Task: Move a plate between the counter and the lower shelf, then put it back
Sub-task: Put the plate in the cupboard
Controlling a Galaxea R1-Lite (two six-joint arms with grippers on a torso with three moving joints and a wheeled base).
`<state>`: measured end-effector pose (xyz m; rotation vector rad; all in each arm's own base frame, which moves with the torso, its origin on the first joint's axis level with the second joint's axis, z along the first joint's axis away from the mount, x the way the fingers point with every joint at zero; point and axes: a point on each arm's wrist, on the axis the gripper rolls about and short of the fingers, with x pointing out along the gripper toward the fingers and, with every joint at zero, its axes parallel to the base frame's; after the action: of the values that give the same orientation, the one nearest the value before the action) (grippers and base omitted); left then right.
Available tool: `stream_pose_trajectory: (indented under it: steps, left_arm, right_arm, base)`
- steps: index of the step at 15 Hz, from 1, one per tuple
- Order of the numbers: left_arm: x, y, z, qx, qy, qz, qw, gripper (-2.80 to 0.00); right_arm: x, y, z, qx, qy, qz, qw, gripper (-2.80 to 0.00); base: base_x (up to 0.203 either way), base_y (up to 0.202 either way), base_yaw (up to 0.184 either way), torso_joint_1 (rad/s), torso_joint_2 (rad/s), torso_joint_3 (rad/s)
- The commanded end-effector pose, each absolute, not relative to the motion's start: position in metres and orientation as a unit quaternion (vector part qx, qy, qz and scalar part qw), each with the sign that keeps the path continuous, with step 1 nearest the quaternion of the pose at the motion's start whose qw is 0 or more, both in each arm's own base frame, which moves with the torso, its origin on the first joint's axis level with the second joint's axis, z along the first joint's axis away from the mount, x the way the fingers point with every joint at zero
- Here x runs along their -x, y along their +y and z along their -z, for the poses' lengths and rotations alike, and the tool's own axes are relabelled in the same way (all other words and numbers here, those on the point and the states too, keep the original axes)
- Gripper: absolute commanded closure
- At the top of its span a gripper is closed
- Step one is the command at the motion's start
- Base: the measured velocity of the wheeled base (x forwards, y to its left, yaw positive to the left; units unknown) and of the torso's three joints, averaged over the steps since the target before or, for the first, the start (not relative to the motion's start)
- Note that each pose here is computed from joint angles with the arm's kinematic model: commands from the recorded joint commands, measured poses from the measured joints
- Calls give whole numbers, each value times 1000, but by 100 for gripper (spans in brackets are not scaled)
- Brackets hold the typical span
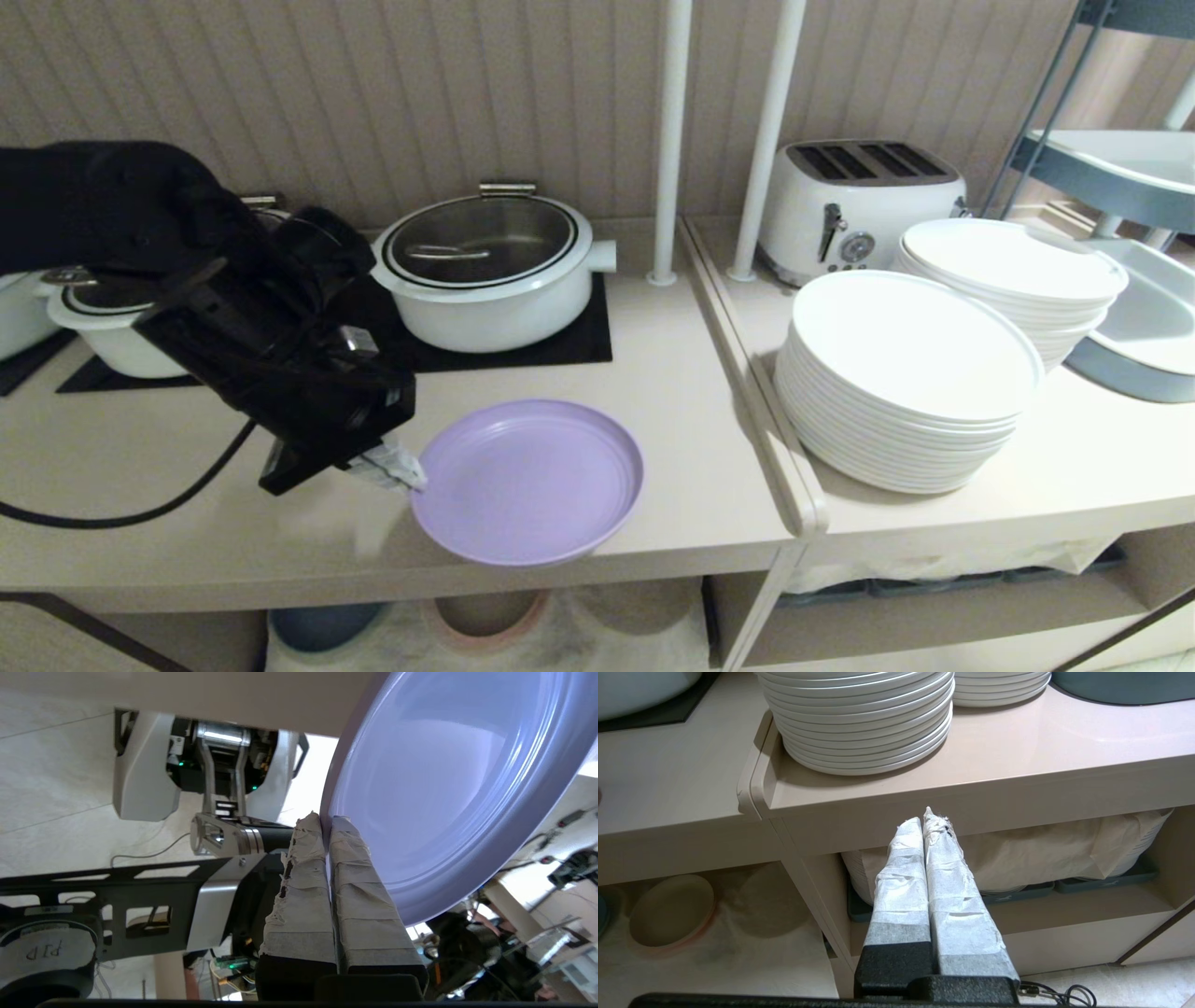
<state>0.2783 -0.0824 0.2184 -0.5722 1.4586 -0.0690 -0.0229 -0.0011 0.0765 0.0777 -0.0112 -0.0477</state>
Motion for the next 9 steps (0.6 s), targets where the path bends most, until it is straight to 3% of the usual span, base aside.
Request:
stream_pose_trajectory:
  steps: [1,9]
  left_arm:
    - [-265,-76,-225,263,652,30,710,0]
    - [-212,-51,-231,261,646,28,717,0]
  right_arm:
    - [23,-1,-76,-39,-6,24,999,0]
    - [23,-1,-77,-39,-6,24,999,0]
  base:
    - [0,0,0,0,0,0]
    - [0,0,0,0,0,0]
